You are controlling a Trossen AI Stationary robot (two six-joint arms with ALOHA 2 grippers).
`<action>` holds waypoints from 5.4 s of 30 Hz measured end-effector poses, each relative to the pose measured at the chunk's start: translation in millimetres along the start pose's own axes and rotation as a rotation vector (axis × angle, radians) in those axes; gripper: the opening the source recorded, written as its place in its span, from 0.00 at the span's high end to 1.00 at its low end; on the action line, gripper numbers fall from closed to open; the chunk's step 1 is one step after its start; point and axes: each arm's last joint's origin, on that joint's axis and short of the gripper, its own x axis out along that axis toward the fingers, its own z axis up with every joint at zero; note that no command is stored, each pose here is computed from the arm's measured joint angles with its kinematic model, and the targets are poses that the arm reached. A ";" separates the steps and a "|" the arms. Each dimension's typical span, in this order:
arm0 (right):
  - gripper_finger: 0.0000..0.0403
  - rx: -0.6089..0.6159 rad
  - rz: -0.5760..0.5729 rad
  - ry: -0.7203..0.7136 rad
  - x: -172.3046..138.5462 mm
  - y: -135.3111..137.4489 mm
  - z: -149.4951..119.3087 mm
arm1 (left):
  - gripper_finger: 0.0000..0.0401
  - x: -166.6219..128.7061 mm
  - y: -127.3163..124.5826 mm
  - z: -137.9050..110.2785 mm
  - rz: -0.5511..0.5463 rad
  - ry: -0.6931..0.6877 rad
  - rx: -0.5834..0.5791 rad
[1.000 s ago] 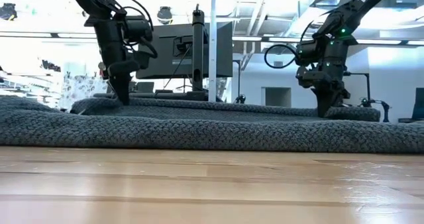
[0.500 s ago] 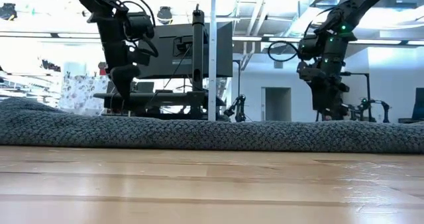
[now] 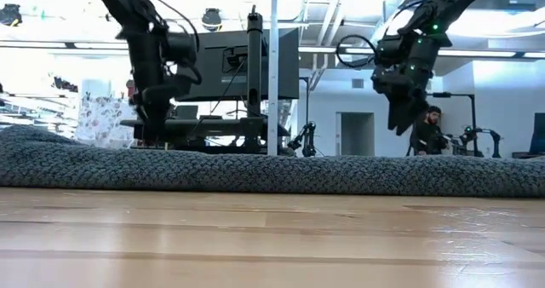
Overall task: Roll towel
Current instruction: Fold the black towel
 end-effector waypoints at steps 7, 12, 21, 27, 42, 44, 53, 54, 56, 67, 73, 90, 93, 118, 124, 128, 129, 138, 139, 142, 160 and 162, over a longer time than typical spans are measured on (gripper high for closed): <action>0.42 -0.285 0.147 0.010 10.5 52.0 4.5 | 0.58 33.3 8.9 16.4 -0.053 0.103 0.147; 0.42 -0.384 0.185 -0.008 16.9 86.3 5.8 | 0.58 38.1 13.7 28.3 -0.057 0.108 0.225; 0.42 -0.441 0.210 -0.072 19.2 110.4 9.7 | 0.59 63.0 16.4 23.0 -0.108 0.230 0.333; 0.42 -0.404 0.210 -0.067 19.3 111.2 9.6 | 0.84 55.5 16.5 22.9 -0.101 0.211 0.349; 0.42 -0.384 0.210 -0.057 19.4 111.4 8.8 | 1.00 2.0 46.0 62.8 0.299 0.080 0.342; 0.42 -0.384 0.210 -0.057 19.4 111.4 8.8 | 1.00 13.3 53.2 64.0 0.299 0.102 0.342; 0.42 -0.363 0.200 -0.047 19.5 110.9 8.0 | 0.99 51.3 62.4 53.3 0.235 0.285 0.276; 0.42 -0.362 0.196 -0.046 19.5 110.5 8.1 | 0.98 51.0 62.9 54.7 0.247 0.271 0.267; 0.42 -0.356 0.168 -0.045 19.5 107.9 8.3 | 0.94 46.2 63.0 57.6 0.255 0.258 0.255; 0.42 -0.107 -0.173 -0.016 8.6 48.2 12.2 | 0.75 -17.5 64.2 77.8 0.284 0.106 0.115; 0.42 -0.073 -0.212 0.128 32.7 -6.3 4.1 | 0.75 -23.7 46.0 74.9 -0.006 0.047 0.112; 0.56 -0.374 -0.127 0.310 68.6 -35.7 -4.5 | 0.75 -24.2 13.7 78.5 -0.061 0.065 0.189; 0.83 -0.357 -0.109 0.352 60.6 -36.3 -3.2 | 0.75 -24.2 13.6 77.6 -0.063 0.074 0.188; 0.69 0.089 -0.232 0.222 27.9 -97.4 32.3 | 0.75 -24.4 14.4 75.5 -0.034 0.103 0.198; 0.44 0.181 -0.112 0.162 3.5 -92.2 47.5 | 0.75 -24.7 13.6 73.1 -0.056 0.124 0.189; 0.37 0.218 0.136 0.147 9.0 -71.2 49.2 | 0.75 -17.7 9.9 67.1 -0.126 0.149 0.140; 0.36 0.221 0.175 0.157 13.7 -64.2 48.5 | 0.75 -13.9 9.0 63.6 -0.134 0.171 0.122; 0.38 0.099 0.108 0.366 67.4 23.0 26.0 | 0.75 6.5 -27.7 13.0 -0.156 0.205 0.054; 0.39 0.092 0.065 0.361 72.4 30.5 22.9 | 0.75 8.0 -31.7 4.6 -0.154 0.195 0.041; 0.40 0.094 0.038 0.333 86.2 52.5 13.3 | 0.75 14.8 -41.6 -22.8 -0.148 0.173 0.002; 0.41 0.088 -0.060 0.403 106.5 99.7 -43.7 | 0.75 27.2 -59.4 -63.0 -0.111 0.253 -0.132; 0.41 0.089 -0.103 0.390 96.8 99.1 -46.1 | 0.75 26.0 -61.4 -66.7 -0.105 0.292 -0.146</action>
